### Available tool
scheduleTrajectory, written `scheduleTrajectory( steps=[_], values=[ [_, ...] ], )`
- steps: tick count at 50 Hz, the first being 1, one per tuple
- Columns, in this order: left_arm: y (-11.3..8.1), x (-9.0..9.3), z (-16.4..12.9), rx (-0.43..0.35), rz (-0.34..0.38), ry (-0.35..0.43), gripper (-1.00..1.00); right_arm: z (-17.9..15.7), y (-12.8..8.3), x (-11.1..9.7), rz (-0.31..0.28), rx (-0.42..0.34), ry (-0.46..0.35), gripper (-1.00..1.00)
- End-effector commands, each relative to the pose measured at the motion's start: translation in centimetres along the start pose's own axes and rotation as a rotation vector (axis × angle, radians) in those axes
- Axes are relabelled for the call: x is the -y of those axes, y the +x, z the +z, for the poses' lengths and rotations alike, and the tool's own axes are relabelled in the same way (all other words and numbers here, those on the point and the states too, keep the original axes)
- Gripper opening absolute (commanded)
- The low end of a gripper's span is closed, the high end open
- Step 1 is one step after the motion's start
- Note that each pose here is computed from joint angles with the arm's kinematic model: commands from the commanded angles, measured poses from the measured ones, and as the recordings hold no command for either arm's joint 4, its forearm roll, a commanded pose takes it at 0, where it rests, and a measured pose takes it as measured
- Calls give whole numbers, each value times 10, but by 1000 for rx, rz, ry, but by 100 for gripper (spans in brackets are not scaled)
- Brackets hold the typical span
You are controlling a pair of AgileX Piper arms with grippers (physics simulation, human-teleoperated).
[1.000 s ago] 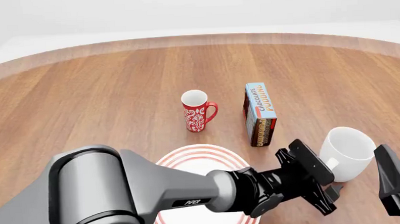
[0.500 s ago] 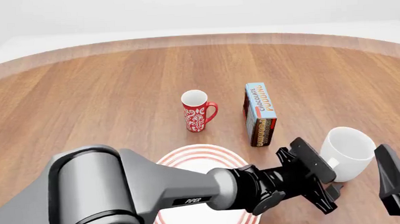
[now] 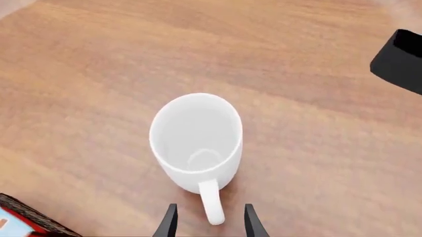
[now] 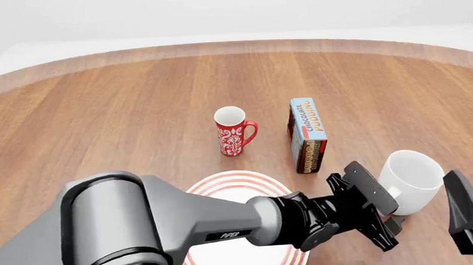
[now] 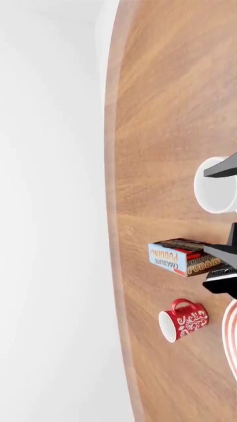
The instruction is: Pick up the white mug and put it on the plate, and put the chocolate pudding to the right of the plate.
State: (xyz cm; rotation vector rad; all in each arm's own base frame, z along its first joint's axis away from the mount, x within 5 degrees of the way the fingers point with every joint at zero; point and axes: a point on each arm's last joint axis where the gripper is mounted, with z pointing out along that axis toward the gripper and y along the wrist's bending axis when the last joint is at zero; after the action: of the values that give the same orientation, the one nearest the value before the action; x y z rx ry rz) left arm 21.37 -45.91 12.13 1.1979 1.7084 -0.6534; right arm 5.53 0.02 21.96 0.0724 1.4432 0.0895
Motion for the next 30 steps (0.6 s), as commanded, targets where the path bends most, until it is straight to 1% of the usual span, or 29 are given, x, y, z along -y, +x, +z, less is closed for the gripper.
scheduleTrajectory(
  steps=[1,14,24,30],
  values=[
    [2,-3,2,-13,0,-5,100,0,0,0,2,0,0,100],
    [0,-3,6,-22,3,-3,100,0,0,0,2,1,0,100],
    [-2,1,6,-24,5,4,100,0,0,0,2,0,0,100],
    [1,4,5,-28,3,10,100,0,0,0,2,1,0,100]
  ],
)
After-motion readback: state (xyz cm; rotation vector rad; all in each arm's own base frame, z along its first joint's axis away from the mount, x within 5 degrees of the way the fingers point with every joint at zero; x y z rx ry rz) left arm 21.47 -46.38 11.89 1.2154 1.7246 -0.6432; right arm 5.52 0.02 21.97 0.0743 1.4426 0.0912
